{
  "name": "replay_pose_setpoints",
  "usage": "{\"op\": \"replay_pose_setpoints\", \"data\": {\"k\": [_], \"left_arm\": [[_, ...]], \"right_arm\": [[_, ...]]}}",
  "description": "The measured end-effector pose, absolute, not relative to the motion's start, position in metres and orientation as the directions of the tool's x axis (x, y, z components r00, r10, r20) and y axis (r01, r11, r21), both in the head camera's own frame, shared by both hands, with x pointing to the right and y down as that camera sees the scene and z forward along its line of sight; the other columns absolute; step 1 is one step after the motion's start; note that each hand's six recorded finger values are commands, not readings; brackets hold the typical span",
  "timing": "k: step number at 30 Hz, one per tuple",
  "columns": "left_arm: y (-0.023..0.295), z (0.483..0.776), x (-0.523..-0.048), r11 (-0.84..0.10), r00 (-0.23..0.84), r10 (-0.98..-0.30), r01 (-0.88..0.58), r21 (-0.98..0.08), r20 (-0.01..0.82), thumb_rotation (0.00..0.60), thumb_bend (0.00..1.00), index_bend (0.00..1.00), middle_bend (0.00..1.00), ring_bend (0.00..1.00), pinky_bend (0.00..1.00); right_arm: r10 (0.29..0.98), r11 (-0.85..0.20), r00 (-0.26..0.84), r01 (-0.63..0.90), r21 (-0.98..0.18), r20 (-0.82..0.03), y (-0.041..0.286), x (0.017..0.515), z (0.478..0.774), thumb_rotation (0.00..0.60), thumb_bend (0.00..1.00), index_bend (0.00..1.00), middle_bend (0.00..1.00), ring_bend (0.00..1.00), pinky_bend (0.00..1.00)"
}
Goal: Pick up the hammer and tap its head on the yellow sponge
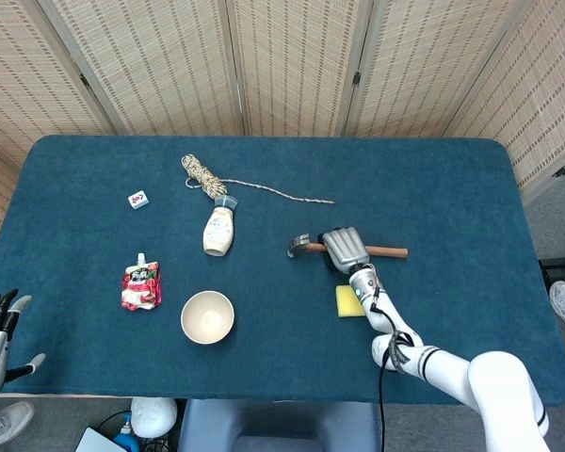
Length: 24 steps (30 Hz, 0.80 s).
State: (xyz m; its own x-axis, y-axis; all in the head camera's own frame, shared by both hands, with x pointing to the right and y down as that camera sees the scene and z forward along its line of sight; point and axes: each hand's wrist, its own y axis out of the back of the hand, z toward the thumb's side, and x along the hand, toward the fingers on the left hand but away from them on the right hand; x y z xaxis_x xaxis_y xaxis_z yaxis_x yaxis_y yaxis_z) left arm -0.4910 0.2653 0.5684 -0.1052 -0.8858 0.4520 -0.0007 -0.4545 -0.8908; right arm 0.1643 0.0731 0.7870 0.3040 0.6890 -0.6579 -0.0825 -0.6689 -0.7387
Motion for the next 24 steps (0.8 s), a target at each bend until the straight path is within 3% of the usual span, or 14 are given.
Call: {"op": "replay_pose_setpoints", "data": {"k": [17,24], "left_arm": [[0.268,0.568,-0.491,-0.458,-0.110,-0.883,-0.004,-0.889,0.456,0.600,0.14,0.16,0.09,0.05,0.23],[0.268,0.567,-0.488,-0.459,-0.106,-0.884,-0.002,-0.889,0.456,0.600,0.14,0.16,0.09,0.05,0.23]], "right_arm": [[0.715,-0.634,0.336,-0.058,-0.771,-0.613,0.072,0.173,0.774,0.600,0.85,0.67,0.64,0.50,0.54],[0.740,-0.592,0.375,-0.030,-0.805,-0.558,0.071,0.183,0.758,0.600,0.89,0.72,0.72,0.60,0.60]]}}
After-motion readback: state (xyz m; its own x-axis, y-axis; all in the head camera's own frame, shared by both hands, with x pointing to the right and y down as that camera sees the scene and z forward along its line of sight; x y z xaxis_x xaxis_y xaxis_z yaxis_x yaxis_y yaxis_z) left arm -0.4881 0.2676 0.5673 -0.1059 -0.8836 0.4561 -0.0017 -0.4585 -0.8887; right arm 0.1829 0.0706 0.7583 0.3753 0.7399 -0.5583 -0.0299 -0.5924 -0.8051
